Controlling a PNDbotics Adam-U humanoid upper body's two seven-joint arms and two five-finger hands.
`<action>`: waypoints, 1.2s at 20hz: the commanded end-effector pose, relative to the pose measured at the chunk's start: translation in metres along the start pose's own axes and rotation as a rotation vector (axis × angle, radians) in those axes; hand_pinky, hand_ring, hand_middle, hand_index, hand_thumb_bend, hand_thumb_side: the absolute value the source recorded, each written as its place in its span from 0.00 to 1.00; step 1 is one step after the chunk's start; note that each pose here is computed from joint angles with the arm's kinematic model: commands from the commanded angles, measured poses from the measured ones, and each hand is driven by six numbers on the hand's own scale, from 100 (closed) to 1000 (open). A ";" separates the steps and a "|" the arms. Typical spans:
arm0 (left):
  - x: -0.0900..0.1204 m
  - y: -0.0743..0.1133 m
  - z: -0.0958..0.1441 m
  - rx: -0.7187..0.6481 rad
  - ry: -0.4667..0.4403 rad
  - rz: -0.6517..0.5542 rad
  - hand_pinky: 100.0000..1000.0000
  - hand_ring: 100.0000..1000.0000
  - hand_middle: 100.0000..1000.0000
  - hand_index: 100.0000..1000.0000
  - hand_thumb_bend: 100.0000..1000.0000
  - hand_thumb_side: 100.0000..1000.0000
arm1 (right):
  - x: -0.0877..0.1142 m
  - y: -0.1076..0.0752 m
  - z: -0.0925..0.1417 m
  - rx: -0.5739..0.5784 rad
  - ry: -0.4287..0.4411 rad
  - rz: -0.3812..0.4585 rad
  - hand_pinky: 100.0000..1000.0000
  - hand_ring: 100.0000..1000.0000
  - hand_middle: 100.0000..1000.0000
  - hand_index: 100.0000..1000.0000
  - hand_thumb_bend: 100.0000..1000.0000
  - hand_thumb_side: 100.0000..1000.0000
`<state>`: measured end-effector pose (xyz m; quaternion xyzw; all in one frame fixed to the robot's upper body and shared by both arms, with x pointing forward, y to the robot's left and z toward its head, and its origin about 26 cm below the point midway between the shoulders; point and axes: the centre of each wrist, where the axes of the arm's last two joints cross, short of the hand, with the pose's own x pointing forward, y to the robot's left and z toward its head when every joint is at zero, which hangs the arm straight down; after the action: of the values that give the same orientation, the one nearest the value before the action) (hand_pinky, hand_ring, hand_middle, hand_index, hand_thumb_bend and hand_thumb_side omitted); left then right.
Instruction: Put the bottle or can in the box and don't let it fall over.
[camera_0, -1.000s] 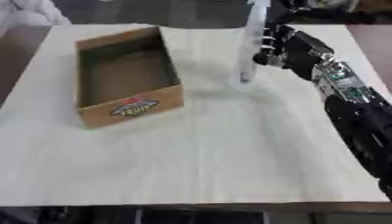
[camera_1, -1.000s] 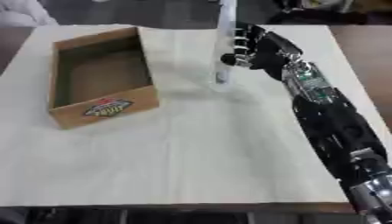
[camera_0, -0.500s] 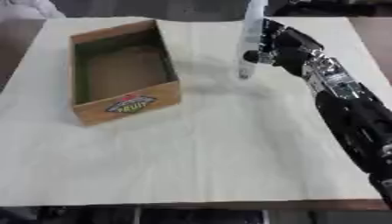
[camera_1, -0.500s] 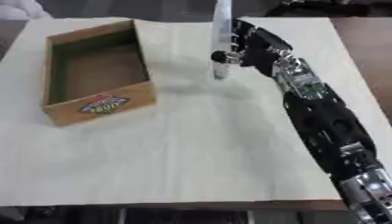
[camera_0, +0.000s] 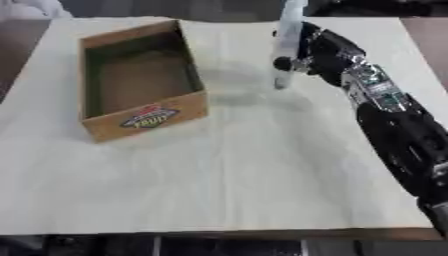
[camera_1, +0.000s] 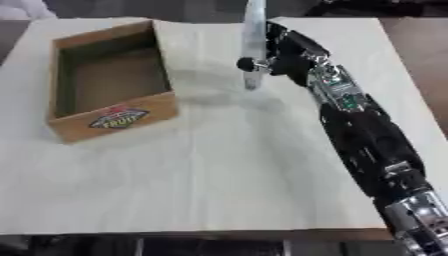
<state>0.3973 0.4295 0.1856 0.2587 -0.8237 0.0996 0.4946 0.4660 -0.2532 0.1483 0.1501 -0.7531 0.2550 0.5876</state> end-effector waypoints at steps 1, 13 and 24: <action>0.016 0.007 -0.010 0.016 -0.049 0.001 0.70 0.81 0.76 0.84 1.00 0.63 | 0.012 -0.003 -0.005 -0.001 -0.021 0.026 0.94 0.86 0.81 0.94 0.61 0.03; 0.015 0.007 -0.009 0.020 -0.045 0.009 0.70 0.81 0.76 0.83 1.00 0.63 | 0.014 -0.001 -0.011 -0.066 0.021 0.014 0.97 0.65 0.57 0.75 0.41 0.00; 0.014 0.007 -0.008 0.021 -0.040 0.011 0.70 0.81 0.75 0.82 1.00 0.63 | 0.018 -0.005 -0.009 -0.133 0.034 -0.001 0.91 0.27 0.20 0.36 0.14 0.00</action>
<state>0.3969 0.4287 0.1859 0.2560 -0.8250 0.1046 0.4929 0.4703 -0.2447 0.1522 0.1181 -0.7465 0.2046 0.6221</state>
